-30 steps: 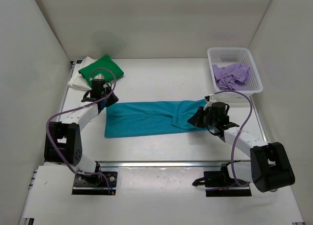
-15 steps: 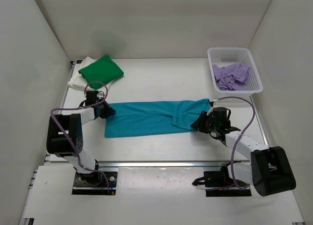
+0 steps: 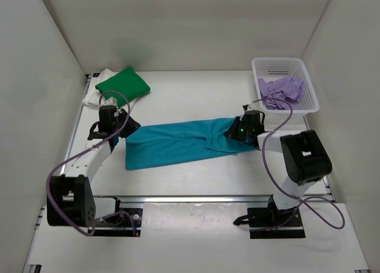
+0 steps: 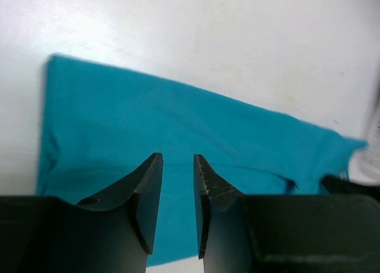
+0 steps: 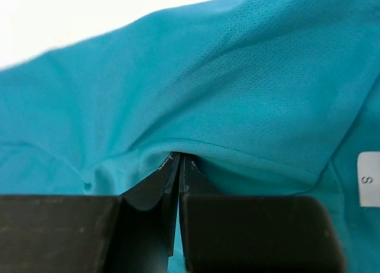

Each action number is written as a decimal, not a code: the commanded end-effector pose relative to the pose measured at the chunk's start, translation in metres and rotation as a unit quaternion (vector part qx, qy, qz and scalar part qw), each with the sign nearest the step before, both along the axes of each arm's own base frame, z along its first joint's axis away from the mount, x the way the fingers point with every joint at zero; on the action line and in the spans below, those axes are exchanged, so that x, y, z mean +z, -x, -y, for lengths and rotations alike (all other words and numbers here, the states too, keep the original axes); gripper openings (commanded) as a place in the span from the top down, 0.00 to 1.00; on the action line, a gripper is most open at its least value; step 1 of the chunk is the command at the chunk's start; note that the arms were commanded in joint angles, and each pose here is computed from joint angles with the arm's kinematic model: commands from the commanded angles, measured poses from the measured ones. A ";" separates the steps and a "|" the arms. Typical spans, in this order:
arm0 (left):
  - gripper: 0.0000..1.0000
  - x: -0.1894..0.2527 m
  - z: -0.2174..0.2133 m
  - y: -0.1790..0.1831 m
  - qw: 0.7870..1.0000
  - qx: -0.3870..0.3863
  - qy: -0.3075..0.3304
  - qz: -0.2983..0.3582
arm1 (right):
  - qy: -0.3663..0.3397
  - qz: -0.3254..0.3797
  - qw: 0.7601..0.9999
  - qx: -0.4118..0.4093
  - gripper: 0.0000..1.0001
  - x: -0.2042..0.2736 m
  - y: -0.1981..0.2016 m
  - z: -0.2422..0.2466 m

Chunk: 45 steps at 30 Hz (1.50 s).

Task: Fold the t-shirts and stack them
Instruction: Rotate the tshirt 90 degrees

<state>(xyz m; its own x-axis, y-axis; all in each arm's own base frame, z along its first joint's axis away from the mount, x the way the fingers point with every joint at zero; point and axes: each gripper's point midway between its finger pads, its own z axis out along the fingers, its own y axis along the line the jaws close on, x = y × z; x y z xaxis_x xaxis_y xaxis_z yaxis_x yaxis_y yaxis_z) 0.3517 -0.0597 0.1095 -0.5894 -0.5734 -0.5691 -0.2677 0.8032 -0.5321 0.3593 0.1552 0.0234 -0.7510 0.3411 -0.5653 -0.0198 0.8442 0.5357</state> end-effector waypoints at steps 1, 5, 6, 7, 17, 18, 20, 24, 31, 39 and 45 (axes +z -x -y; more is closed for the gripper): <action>0.62 0.039 0.012 0.006 0.997 -0.044 -0.023 0.051 | -0.004 0.041 0.999 0.001 0.99 0.010 -0.053 -0.022; 0.58 0.050 0.020 0.016 0.995 -0.066 -0.037 0.063 | -0.042 0.052 0.997 0.025 0.95 0.021 -0.122 -0.067; 0.57 0.052 0.018 0.018 0.994 -0.070 -0.043 0.067 | -0.049 0.068 0.996 0.034 0.88 0.033 -0.146 -0.079; 0.56 0.054 0.017 0.020 0.994 -0.073 -0.048 0.068 | -0.057 0.095 0.992 0.054 0.79 0.056 -0.164 -0.100; 0.54 0.087 0.055 0.009 0.986 -0.129 -0.010 0.102 | -0.015 0.207 0.970 0.125 0.55 0.199 -0.071 -0.103; 0.54 0.094 0.057 0.008 0.985 -0.130 -0.006 0.111 | -0.028 0.191 0.973 0.130 0.66 0.184 -0.043 -0.106; 0.62 0.107 0.064 0.006 0.982 -0.142 -0.001 0.125 | -0.055 0.178 0.972 0.142 1.00 0.160 0.001 -0.115; 1.00 0.130 0.076 0.004 0.977 -0.162 -0.013 0.141 | -0.073 0.143 0.973 0.166 1.00 0.106 0.066 -0.152; 0.88 0.149 0.075 0.014 0.971 -0.173 -0.023 0.161 | -0.100 0.058 0.981 0.155 0.65 0.044 0.083 -0.205; 0.73 0.130 0.075 0.023 0.971 -0.185 -0.041 0.148 | -0.077 -0.036 0.993 0.084 0.62 -0.019 0.067 -0.229; 0.70 0.124 0.078 0.017 0.970 -0.192 -0.062 0.138 | -0.081 -0.056 0.994 0.044 0.78 -0.041 0.057 -0.220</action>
